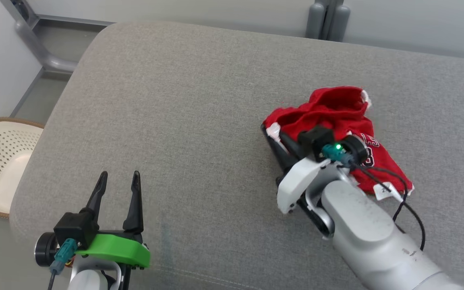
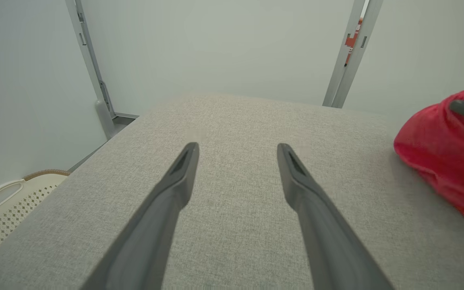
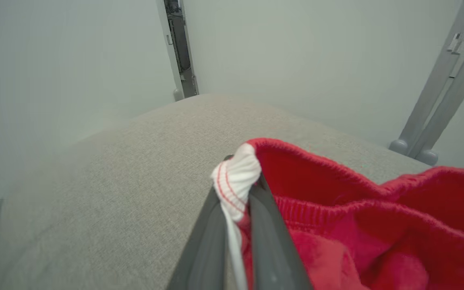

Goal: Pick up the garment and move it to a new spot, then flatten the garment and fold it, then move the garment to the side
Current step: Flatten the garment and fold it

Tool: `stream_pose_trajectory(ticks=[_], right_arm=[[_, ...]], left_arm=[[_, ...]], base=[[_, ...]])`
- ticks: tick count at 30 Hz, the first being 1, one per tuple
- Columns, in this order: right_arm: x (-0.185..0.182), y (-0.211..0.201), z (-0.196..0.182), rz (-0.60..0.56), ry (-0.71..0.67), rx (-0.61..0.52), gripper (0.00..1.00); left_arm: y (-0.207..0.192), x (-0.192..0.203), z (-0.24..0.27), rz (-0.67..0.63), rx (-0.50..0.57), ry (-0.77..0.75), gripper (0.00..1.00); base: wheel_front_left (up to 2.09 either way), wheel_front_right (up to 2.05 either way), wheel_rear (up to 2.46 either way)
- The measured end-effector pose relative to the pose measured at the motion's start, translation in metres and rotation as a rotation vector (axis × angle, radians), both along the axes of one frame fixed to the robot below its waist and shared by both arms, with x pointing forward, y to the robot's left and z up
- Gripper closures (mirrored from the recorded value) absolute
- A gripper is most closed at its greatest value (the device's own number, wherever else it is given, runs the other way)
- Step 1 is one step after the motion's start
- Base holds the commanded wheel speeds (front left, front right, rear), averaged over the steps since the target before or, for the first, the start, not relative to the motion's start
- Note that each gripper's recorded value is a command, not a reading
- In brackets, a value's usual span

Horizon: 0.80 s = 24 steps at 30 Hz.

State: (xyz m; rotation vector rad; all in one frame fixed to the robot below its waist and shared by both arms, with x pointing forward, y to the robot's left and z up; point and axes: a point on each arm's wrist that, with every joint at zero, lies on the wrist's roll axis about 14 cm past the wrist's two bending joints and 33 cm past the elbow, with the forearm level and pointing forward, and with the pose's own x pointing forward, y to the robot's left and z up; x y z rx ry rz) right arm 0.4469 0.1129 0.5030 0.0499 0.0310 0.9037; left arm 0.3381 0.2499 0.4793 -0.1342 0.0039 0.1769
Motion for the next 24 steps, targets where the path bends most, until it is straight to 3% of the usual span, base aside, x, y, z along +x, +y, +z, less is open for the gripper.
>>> stream_pose_trajectory(ticks=[7,8,9,10,14,19,24], right_arm=[[-0.058,0.033,-0.051,0.172,0.148,-0.051,1.00],[-0.063,0.035,-0.055,0.186,0.160,-0.056,0.95],[-0.066,0.037,-0.058,0.195,0.173,-0.056,0.52],[-0.068,0.038,-0.060,0.204,0.181,-0.057,0.00],[-0.067,0.037,-0.057,0.199,0.186,-0.044,0.00],[-0.046,0.026,-0.028,0.127,0.123,0.017,0.00],[-0.023,-0.021,-0.015,0.003,0.060,0.026,0.00]], left_arm=[[0.001,-0.004,-0.006,0.011,-0.022,0.019,0.00],[0.001,-0.004,-0.007,0.014,-0.023,0.023,0.00],[0.002,-0.004,-0.008,0.017,-0.025,0.026,0.00],[0.002,-0.004,-0.009,0.018,-0.027,0.028,0.00],[0.001,-0.002,-0.011,0.019,-0.029,0.034,0.00],[-0.004,0.001,-0.008,0.004,-0.030,0.020,0.00],[-0.009,0.004,-0.005,-0.013,-0.030,0.009,0.00]], base=[[0.00,0.00,0.00],[0.00,0.00,0.00],[0.00,0.00,0.00],[0.00,0.00,0.00],[0.00,0.00,0.00],[0.00,0.00,0.00],[0.00,0.00,0.00]])
